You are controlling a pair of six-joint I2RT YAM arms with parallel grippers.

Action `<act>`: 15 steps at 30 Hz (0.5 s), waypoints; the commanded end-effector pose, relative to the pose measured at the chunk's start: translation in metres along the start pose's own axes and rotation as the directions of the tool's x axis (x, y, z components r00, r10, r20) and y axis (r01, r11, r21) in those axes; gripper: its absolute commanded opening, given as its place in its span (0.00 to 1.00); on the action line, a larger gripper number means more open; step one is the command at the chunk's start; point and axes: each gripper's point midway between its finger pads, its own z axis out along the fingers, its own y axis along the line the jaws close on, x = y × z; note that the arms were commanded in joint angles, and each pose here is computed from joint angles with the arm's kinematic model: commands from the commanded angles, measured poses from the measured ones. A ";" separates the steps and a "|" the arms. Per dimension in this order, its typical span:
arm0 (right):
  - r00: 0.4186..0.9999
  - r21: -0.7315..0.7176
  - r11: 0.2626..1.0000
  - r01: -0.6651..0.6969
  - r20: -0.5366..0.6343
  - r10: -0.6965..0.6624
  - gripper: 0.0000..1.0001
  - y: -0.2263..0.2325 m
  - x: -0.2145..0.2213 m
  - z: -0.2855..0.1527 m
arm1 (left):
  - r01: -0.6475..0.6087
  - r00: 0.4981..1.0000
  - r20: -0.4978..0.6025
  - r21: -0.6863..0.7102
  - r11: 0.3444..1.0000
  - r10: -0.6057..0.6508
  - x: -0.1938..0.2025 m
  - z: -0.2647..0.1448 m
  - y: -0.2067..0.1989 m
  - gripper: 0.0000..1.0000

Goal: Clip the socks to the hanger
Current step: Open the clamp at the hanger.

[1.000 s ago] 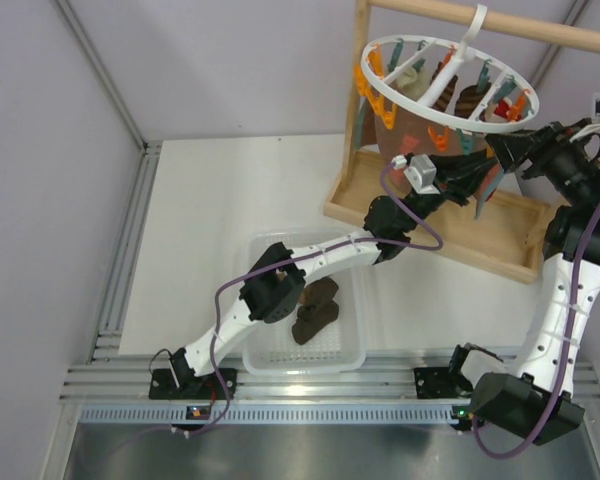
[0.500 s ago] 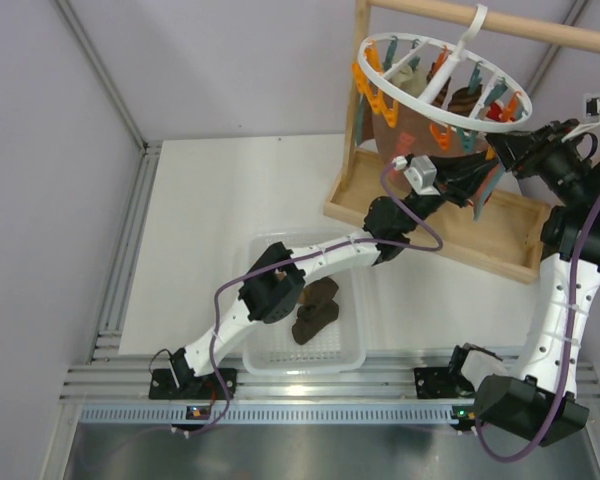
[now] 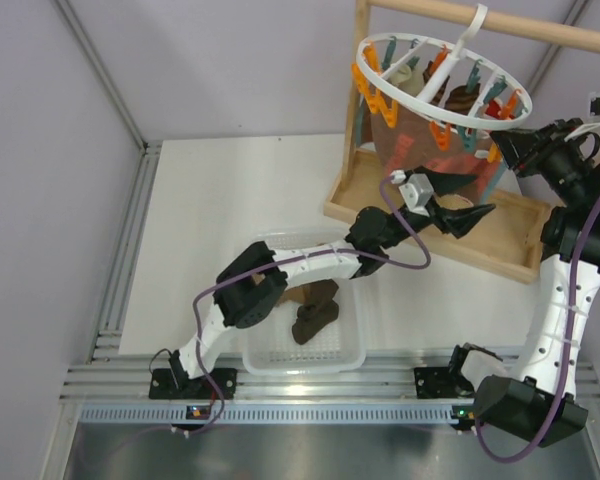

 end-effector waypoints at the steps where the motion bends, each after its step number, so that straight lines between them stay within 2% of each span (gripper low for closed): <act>1: 0.999 -0.010 1.000 0.023 0.029 -0.023 0.00 0.006 -0.008 -0.001 | -0.020 0.999 0.034 0.055 0.998 0.018 -0.066 -0.014 -0.008 0.75; 2: 1.000 -0.011 1.000 0.016 0.027 -0.016 0.00 0.005 -0.007 -0.001 | -0.017 1.000 0.002 0.060 0.998 0.017 -0.066 -0.023 -0.010 0.75; 3: 1.000 -0.007 1.000 0.012 0.026 -0.012 0.00 0.003 -0.007 0.000 | -0.034 0.999 0.009 0.078 0.996 0.033 -0.094 -0.029 -0.013 0.75; 4: 1.000 -0.004 1.000 0.011 0.027 -0.011 0.00 0.003 -0.007 -0.001 | -0.002 0.992 -0.122 0.058 0.998 0.009 -0.064 -0.053 -0.009 0.75; 5: 1.000 0.000 1.000 0.003 0.025 -0.003 0.00 0.001 -0.005 0.000 | -0.011 0.992 -0.121 0.068 0.998 0.019 -0.093 -0.058 -0.015 0.75; 6: 1.000 0.002 1.000 -0.002 0.023 0.002 0.00 0.000 -0.004 0.000 | 0.003 0.976 -0.218 0.060 0.998 0.010 -0.077 -0.082 -0.011 0.75; 7: 1.000 0.006 1.000 -0.006 0.024 0.006 0.00 -0.001 -0.004 0.001 | 0.015 0.966 -0.259 0.049 0.999 -0.002 -0.080 -0.093 -0.010 0.75; 8: 1.000 0.007 1.000 -0.011 0.024 0.011 0.00 -0.001 -0.004 0.000 | 0.040 0.944 -0.327 0.023 0.999 -0.030 -0.091 -0.108 -0.012 0.75; 10: 0.999 0.012 1.000 -0.020 0.028 0.020 0.00 -0.003 -0.004 0.001 | 0.068 0.894 -0.446 0.030 0.997 -0.047 -0.087 -0.143 -0.006 0.75; 11: 0.999 0.013 1.000 -0.026 0.027 0.026 0.00 -0.004 -0.004 0.002 | 0.068 0.855 -0.516 0.003 0.998 -0.056 -0.095 -0.165 -0.001 0.75; 13: 0.999 0.012 0.999 -0.032 0.026 0.032 0.00 -0.005 -0.003 0.003 | 0.090 0.798 -0.601 0.040 0.995 -0.048 -0.090 -0.199 -0.006 0.72; 14: 0.999 0.011 0.999 -0.031 0.028 0.031 0.00 -0.004 -0.004 0.003 | 0.073 0.789 -0.614 0.046 0.996 -0.029 -0.103 -0.211 -0.003 0.70; 15: 0.999 0.015 0.999 -0.036 0.025 0.035 0.00 -0.006 -0.003 0.003 | 0.087 0.710 -0.703 0.023 0.996 -0.045 -0.088 -0.240 -0.003 0.68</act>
